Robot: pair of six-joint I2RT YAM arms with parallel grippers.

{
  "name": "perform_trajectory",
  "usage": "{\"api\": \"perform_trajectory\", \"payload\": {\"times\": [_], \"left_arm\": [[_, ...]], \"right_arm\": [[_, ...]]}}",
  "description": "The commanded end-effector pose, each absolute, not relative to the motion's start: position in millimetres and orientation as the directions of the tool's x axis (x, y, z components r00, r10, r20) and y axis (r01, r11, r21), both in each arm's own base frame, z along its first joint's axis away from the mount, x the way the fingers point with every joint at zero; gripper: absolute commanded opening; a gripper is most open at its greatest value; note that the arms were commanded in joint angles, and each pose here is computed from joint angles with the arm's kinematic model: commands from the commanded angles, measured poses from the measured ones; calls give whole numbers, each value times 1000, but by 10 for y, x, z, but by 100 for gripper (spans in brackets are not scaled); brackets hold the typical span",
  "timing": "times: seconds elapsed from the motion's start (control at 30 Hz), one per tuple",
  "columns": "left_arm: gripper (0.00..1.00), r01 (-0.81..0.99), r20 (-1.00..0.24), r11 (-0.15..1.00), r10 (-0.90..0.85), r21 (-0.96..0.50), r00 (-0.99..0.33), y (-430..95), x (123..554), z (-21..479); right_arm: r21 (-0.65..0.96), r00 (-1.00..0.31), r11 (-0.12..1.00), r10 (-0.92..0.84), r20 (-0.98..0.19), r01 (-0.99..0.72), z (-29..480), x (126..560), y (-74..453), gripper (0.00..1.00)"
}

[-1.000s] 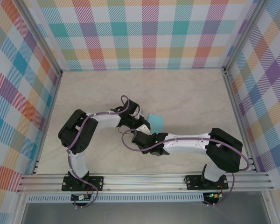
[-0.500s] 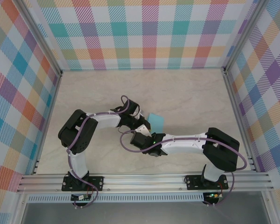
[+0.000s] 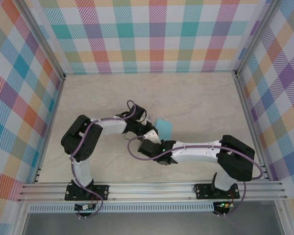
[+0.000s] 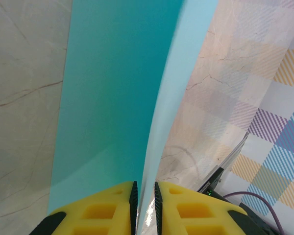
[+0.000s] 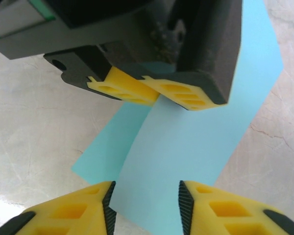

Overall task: Fold a paper plane with a square sheet of paper (pick it up from the middle)
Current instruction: Fold the triangle a second time at the center of the table.

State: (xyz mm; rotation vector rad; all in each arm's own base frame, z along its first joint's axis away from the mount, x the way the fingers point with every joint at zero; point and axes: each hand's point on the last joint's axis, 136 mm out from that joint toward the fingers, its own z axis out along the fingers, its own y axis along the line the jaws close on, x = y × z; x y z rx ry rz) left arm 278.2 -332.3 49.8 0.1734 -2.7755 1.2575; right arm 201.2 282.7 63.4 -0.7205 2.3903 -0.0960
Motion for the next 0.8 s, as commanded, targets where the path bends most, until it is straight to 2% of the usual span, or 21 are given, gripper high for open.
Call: {"api": "perform_trajectory", "payload": {"times": [0.0,0.33,0.53,0.63,0.77], "left_arm": [[19,-110,92,653,-62,-749,-994,-3332,2820,669],[19,-104,86,658,-60,-746,-995,-3328,2825,689],[21,-105,67,679,-83,-726,-994,-3275,2851,694],[25,-107,38,712,-112,-694,-993,-3191,2881,690],[37,-108,-25,766,-161,-634,-987,-3015,2941,691]], "right_arm": [[-249,-650,855,-509,-564,-455,679,1996,2735,33],[-205,-666,860,-495,-558,-468,663,1987,2737,9],[-101,-689,853,-477,-546,-511,663,1964,2819,0],[-19,-716,852,-451,-533,-523,641,1952,2844,0],[129,-763,845,-390,-515,-519,638,1968,2842,0]]}}
